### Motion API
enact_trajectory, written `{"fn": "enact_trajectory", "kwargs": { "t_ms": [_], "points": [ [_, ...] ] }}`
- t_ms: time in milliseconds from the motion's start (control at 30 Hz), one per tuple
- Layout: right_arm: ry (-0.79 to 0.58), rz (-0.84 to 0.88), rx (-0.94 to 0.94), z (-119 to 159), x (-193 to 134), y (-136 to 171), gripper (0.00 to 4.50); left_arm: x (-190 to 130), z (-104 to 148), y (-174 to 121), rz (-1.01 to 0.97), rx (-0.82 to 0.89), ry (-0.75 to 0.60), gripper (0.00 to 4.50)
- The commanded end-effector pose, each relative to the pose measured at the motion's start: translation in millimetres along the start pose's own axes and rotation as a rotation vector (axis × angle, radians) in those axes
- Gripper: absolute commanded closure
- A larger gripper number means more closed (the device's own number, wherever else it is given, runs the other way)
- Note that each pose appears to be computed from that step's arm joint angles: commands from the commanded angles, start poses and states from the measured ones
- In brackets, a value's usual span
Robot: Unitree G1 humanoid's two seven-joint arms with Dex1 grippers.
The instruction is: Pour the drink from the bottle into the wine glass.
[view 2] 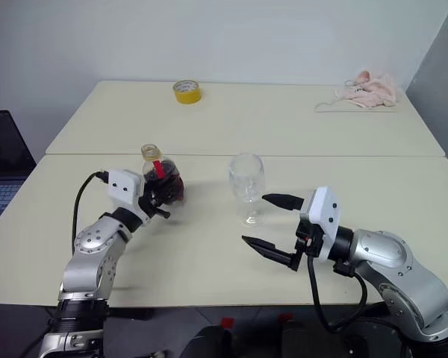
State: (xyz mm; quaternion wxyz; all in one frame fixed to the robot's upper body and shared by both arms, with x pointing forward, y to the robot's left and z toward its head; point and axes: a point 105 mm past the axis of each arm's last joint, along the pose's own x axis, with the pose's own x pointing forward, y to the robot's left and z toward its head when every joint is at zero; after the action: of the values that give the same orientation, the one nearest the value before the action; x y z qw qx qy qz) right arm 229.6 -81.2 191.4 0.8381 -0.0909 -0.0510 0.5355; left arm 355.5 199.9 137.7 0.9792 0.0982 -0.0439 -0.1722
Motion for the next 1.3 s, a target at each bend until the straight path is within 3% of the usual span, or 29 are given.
{"fn": "enact_trajectory", "kwargs": {
  "t_ms": [33,433,800,1300],
  "points": [
    [-0.022,-0.052,-0.071,13,-5,-3,0.00,11,35,-3,-0.042,0.088,-0.096,3.46],
    [-0.036,-0.164,-0.054,21,-13,-17,0.00,31,61,-22,-0.204,0.184,-0.126,3.46],
    [-0.011,-0.195,-0.030,31,-7,-25,0.00,51,96,-36,-0.297,0.410,-0.202,3.46],
    [-0.004,-0.228,0.005,30,5,-31,0.00,69,114,-59,-0.361,0.652,-0.330,3.49]
  ]
}}
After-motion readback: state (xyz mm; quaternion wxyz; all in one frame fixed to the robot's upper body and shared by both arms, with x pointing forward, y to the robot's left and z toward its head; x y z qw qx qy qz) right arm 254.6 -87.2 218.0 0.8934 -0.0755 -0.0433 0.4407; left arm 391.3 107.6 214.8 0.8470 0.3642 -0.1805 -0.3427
